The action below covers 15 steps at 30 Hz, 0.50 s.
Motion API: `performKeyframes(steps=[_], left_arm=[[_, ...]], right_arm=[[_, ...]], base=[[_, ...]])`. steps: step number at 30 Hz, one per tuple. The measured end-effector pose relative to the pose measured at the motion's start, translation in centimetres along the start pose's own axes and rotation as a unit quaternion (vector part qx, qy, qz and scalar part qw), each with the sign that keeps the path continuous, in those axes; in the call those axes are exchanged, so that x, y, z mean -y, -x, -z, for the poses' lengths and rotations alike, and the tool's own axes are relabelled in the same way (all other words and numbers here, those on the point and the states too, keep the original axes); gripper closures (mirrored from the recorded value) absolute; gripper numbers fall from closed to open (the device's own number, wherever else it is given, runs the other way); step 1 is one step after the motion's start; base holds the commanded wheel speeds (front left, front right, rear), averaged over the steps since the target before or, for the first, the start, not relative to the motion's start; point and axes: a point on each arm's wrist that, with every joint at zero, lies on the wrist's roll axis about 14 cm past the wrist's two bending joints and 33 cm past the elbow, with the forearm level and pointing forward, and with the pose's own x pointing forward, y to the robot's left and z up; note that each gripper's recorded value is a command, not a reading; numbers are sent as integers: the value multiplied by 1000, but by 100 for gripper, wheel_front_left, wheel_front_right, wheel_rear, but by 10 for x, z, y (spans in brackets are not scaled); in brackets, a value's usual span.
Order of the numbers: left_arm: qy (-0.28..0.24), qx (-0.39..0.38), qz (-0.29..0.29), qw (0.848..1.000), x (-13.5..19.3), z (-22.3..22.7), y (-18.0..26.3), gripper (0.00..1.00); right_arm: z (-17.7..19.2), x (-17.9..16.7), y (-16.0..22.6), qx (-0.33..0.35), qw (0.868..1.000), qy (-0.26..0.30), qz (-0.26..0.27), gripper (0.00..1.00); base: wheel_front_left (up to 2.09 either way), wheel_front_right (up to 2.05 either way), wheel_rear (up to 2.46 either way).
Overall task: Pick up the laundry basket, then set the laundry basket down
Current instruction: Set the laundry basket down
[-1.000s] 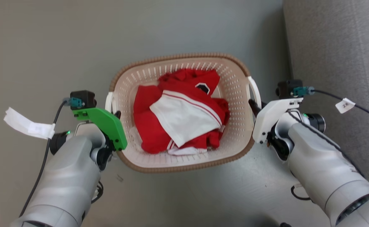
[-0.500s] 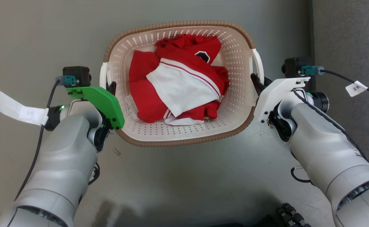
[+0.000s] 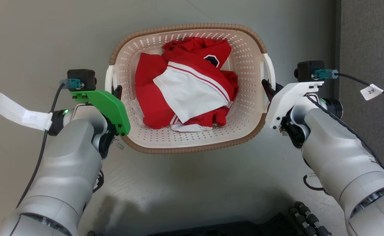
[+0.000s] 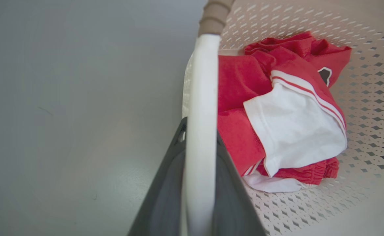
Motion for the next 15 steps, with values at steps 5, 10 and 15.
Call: performKeyframes(steps=[5, 10, 15], left_arm=[[-2, -9, 2, 1000, -1, 6, -2, 100], [-3, -20, 2, 1000, -3, 13, -4, 100], [-3, -23, 2, 1000, -4, 16, -5, 100]], right_arm=[[9, 1, -2, -18, 1000, -12, 0, 100], [15, 2, -5, -28, 999, -19, 1, 100], [18, 3, -6, -32, 999, -20, -1, 100]], base=[[0, 0, 0], [0, 0, 0], [0, 0, 0]])
